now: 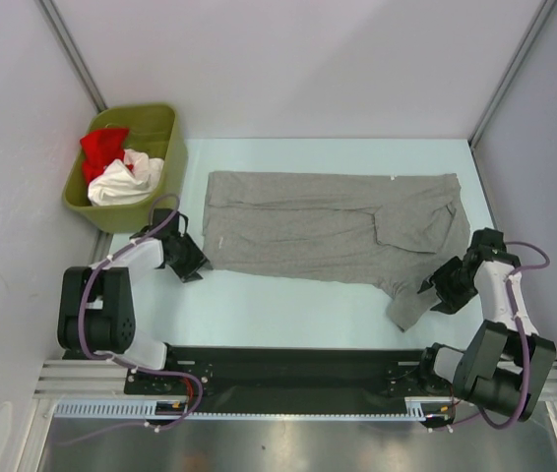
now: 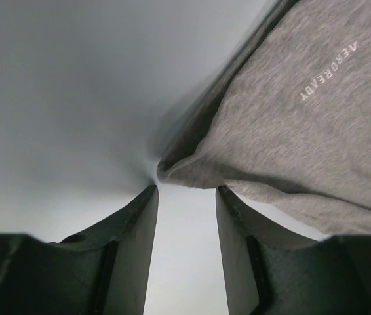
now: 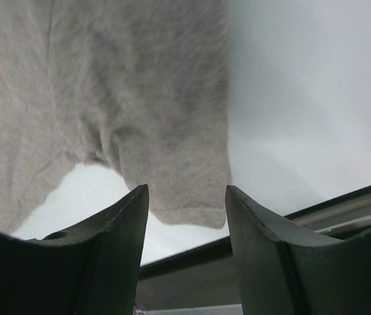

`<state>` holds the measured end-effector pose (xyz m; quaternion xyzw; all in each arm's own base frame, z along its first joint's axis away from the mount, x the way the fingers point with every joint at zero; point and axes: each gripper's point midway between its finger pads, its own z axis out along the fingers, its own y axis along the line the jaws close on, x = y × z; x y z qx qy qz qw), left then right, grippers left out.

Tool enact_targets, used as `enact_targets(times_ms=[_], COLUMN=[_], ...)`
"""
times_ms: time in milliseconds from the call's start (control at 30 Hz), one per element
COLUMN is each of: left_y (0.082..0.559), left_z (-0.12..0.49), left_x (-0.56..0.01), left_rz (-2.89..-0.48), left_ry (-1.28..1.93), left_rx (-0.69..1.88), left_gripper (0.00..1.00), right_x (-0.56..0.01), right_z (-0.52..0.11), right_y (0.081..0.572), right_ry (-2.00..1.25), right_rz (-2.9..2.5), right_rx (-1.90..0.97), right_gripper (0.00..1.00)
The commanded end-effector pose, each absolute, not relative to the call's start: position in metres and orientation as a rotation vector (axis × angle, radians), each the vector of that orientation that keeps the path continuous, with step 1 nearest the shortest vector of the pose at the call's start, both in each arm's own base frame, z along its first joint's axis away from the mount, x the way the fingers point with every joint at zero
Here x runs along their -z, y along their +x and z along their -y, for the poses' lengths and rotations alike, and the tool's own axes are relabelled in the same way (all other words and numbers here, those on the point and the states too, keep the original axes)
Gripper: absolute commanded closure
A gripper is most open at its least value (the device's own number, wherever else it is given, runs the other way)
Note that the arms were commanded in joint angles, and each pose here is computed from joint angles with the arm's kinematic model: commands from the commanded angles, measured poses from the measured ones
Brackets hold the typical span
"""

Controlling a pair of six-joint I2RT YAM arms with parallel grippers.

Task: Fold and stack the t-shirts
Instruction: Fold the tshirt

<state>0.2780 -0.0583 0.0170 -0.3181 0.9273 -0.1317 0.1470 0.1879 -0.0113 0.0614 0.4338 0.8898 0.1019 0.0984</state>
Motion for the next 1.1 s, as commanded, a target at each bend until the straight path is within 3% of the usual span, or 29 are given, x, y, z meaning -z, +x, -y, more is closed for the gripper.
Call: enact_targets(times_ms=[0,267,500,633,733,1067], left_y=[0.283,0.290,0.289,0.286,0.283,0.274], left_z=[0.056,0.050,0.047,0.046,0.045,0.050], left_x=[-0.003,0.005,0.008,0.006,0.004,-0.002], left_rz=[-2.678,-2.689,-2.697,-2.693,-2.689,-2.677], left_ry=[-0.953,-0.947,-0.922,-0.907,-0.897,-0.878], left_rx=[0.367,0.319,0.291,0.289,0.288,0.317], left_gripper=[0.54,0.61,0.91,0.99,1.00,0.99], right_x=[-0.060,-0.040,-0.033,-0.028,-0.025,-0.008], right_z=[0.033,0.050,0.058,0.064,0.065,0.064], right_y=[0.204,0.207,0.208,0.208,0.213,0.219], right_ry=[1.379,1.429,1.456,1.468,1.456,1.448], right_rz=[-2.529,-2.544,-2.532,-2.518,-2.502,-2.506], right_rx=[-0.243,-0.238,-0.193,-0.154,-0.163,-0.164], right_gripper=[0.44,0.39,0.40,0.45,0.52,0.57])
